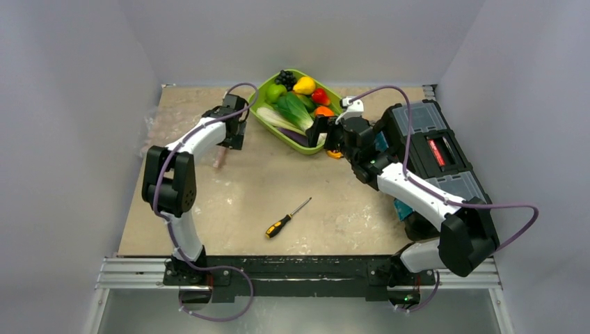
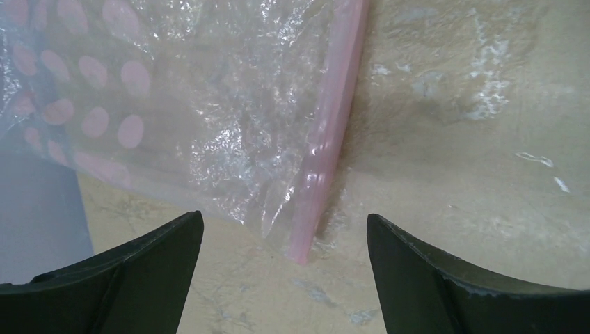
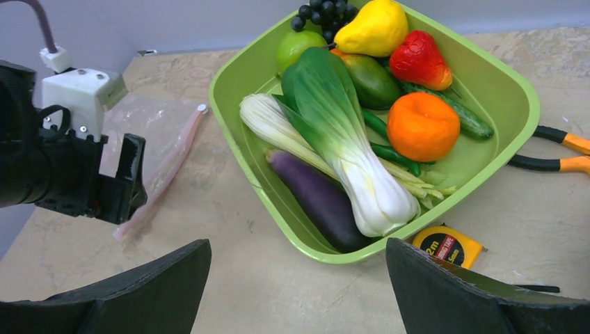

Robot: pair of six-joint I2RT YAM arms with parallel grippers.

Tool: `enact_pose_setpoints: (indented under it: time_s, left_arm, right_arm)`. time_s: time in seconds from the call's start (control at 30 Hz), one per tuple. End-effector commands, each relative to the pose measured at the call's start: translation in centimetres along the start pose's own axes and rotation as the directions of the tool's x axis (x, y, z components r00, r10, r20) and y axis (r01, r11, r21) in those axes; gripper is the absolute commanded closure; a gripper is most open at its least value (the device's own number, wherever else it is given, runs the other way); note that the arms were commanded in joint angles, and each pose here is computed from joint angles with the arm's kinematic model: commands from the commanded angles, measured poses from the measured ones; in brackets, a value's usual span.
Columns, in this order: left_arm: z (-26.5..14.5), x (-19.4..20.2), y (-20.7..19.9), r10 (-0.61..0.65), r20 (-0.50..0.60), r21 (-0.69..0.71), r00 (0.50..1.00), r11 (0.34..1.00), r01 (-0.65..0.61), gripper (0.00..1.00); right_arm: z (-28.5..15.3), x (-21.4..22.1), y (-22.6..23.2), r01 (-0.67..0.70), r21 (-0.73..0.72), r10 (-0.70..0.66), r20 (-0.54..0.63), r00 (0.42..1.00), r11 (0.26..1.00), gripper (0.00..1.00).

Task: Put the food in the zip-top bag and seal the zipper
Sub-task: Pick up the zipper food storage bag at the center of the board.

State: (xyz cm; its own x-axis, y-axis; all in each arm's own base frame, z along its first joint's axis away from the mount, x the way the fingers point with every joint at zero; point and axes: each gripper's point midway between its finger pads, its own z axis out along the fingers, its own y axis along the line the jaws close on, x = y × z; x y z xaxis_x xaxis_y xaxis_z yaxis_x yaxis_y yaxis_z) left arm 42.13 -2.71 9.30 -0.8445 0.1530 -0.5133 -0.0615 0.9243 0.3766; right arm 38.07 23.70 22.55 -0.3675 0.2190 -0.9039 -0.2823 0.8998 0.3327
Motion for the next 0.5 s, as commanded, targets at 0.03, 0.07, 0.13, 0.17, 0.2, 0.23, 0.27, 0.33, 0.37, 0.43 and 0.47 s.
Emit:
enact_pose_setpoints:
  time_s: [0.03,0.07,0.13,0.17,0.2,0.23,0.27,0.33,0.37,0.43,0.47]
  left_arm:
    - [0.8,-1.6,2.2,0.054,-0.015,-0.139,0.998,0.989,-0.055,0.18]
    - [1.1,-1.6,2.1,0.057,-0.021,-0.142,0.998,0.988,-0.06,0.2]
    - [1.7,-1.6,1.7,0.068,-0.029,-0.135,0.997,0.988,-0.071,0.22]
    - [1.9,-1.6,1.6,0.069,-0.037,-0.136,0.997,0.988,-0.074,0.24]
    - [2.0,-1.5,1.6,0.072,-0.042,-0.138,0.997,0.987,-0.077,0.28]
    - [2.2,-1.5,1.6,0.074,-0.045,-0.14,0.996,0.987,-0.08,0.32]
    - [2.3,-1.5,1.7,0.073,-0.046,-0.148,0.996,0.986,-0.079,0.35]
    - [2.5,-1.5,1.9,0.077,-0.057,-0.158,0.995,0.984,-0.085,0.38]
    - [2.6,-1.4,2.0,0.079,-0.061,-0.163,0.995,0.983,-0.088,0.38]
    - [3.0,-1.1,1.7,0.087,-0.074,-0.154,0.993,0.983,-0.098,0.37]
    - [3.1,-1.0,1.5,0.091,-0.083,-0.146,0.992,0.984,-0.102,0.36]
  right_arm:
    - [-0.5,-1.9,1.1,-0.002,-0.046,0.005,0.064,0.998,0.999,0.01]
    - [-0.5,-2.0,1.2,0.0,-0.048,0.003,0.066,0.998,0.999,0.01]
    - [-0.5,-2.0,1.3,0.001,-0.052,0.002,0.066,0.998,0.999,0.01]
    - [-0.5,-2.0,1.3,0.002,-0.052,0.001,0.066,0.998,0.999,0.01]
    - [-0.5,-1.9,1.3,0.003,-0.056,0.0,0.064,0.998,0.998,0.01]
    - [-0.5,-1.9,1.4,0.005,-0.061,-0.001,0.064,0.998,0.998,0.01]
    - [-0.4,-1.8,1.4,0.005,-0.062,-0.001,0.062,0.998,0.998,0.01]
    - [-0.3,-1.6,1.6,0.005,-0.071,-0.001,0.055,0.998,0.997,0.01]
    - [-0.2,-1.4,1.6,0.004,-0.073,-0.001,0.051,0.999,0.997,0.01]
    - [-0.1,-1.4,1.6,0.004,-0.075,0.0,0.046,0.999,0.997,0.01]
    - [-0.1,-1.3,1.7,0.003,-0.078,0.0,0.044,0.999,0.997,0.01]
